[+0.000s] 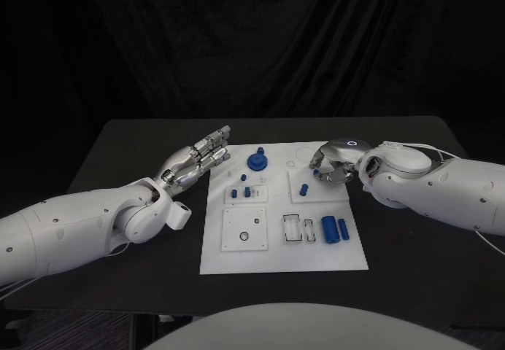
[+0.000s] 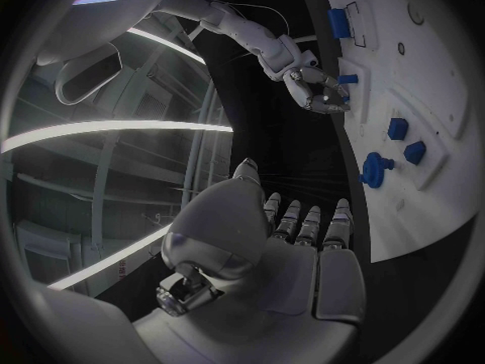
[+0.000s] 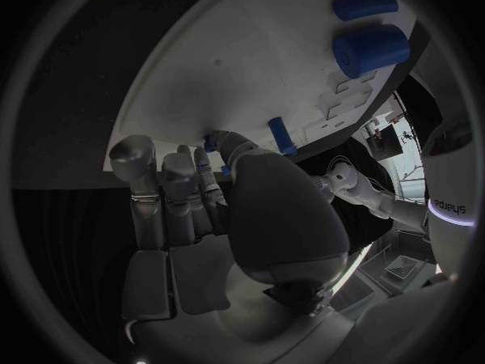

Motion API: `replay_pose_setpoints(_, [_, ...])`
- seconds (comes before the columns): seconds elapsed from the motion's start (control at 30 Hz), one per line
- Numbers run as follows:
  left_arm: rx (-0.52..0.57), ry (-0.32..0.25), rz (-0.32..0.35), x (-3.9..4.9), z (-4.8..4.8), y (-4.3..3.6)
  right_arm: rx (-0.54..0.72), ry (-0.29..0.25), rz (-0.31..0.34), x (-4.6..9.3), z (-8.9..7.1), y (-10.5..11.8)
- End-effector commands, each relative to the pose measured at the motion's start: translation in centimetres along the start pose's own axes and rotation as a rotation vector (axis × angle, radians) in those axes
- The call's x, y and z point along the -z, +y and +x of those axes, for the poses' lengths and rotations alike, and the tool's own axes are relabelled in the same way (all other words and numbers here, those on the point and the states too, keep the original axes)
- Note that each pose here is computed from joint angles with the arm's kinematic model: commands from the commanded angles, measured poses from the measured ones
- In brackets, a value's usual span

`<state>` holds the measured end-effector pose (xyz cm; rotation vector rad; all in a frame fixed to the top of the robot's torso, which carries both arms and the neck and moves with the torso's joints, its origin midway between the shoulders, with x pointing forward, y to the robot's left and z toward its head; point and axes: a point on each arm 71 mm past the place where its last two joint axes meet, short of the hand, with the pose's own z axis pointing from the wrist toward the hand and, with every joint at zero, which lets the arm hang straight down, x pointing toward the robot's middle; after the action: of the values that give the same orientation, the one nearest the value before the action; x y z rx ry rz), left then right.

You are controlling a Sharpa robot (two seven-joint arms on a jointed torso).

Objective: Assemble the parts on the task board

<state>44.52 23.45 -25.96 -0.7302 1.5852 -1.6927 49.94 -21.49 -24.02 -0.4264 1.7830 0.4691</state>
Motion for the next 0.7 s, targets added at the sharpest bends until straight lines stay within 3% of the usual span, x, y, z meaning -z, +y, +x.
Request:
replay_pose_setpoints(0.03, [0.019, 0.010, 0.146, -0.06, 0.17, -0.97, 0.002, 0.001, 0.003, 0.02, 0.23, 0.02])
replay_pose_setpoints(0.7, [0.015, 0.010, 0.118, -0.38, 0.04, -0.51, 0.052, -0.074, -0.020, 0.29, -0.26, 0.27])
